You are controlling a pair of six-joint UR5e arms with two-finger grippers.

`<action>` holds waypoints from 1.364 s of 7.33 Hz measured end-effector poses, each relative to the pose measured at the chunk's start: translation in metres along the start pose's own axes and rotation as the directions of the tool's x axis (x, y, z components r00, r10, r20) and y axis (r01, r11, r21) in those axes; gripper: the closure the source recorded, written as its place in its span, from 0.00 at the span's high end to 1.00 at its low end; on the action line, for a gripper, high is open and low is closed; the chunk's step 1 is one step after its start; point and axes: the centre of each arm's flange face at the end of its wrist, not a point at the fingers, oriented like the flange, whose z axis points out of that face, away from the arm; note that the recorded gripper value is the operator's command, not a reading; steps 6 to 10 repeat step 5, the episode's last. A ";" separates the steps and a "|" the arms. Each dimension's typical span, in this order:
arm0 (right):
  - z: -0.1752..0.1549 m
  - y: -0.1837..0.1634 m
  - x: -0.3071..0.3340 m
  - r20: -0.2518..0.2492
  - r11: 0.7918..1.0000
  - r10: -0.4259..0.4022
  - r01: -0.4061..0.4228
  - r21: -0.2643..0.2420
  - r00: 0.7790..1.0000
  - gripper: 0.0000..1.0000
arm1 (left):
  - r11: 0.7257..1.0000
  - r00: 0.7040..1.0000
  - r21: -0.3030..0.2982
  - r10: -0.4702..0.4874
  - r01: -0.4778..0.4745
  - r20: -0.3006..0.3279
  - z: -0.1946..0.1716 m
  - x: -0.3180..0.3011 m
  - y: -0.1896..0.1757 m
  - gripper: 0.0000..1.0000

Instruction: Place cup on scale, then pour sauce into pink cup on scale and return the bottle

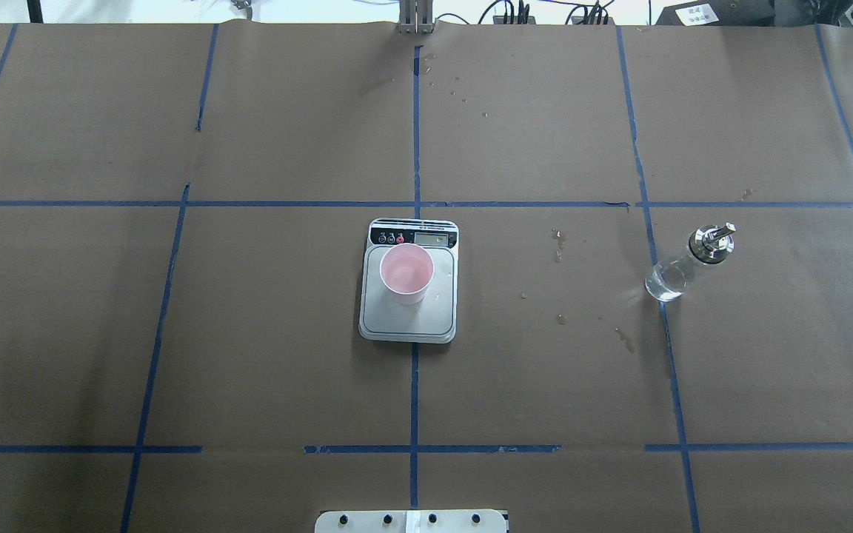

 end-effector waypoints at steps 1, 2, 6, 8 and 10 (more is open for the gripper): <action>-0.001 0.000 0.001 0.000 1.000 0.000 0.000 0.002 1.000 1.00 | 1.000 1.000 0.000 0.000 0.000 0.000 0.000 0.000 0.000 1.00; -0.002 0.000 0.001 0.000 1.000 0.000 0.000 0.004 1.000 1.00 | 1.000 1.000 0.001 0.001 -0.001 0.000 0.000 0.000 0.000 1.00; -0.002 0.000 0.001 0.000 1.000 0.001 -0.001 0.006 1.000 1.00 | 1.000 1.000 0.001 0.002 -0.002 0.000 -0.001 0.001 -0.001 1.00; -0.002 0.000 0.001 0.000 1.000 0.001 -0.001 0.006 1.000 1.00 | 1.000 1.000 0.001 0.002 -0.002 0.000 -0.001 0.001 -0.001 1.00; -0.002 0.000 0.001 0.000 1.000 0.001 -0.001 0.006 1.000 1.00 | 1.000 1.000 0.001 0.002 -0.002 0.000 -0.001 0.001 -0.001 1.00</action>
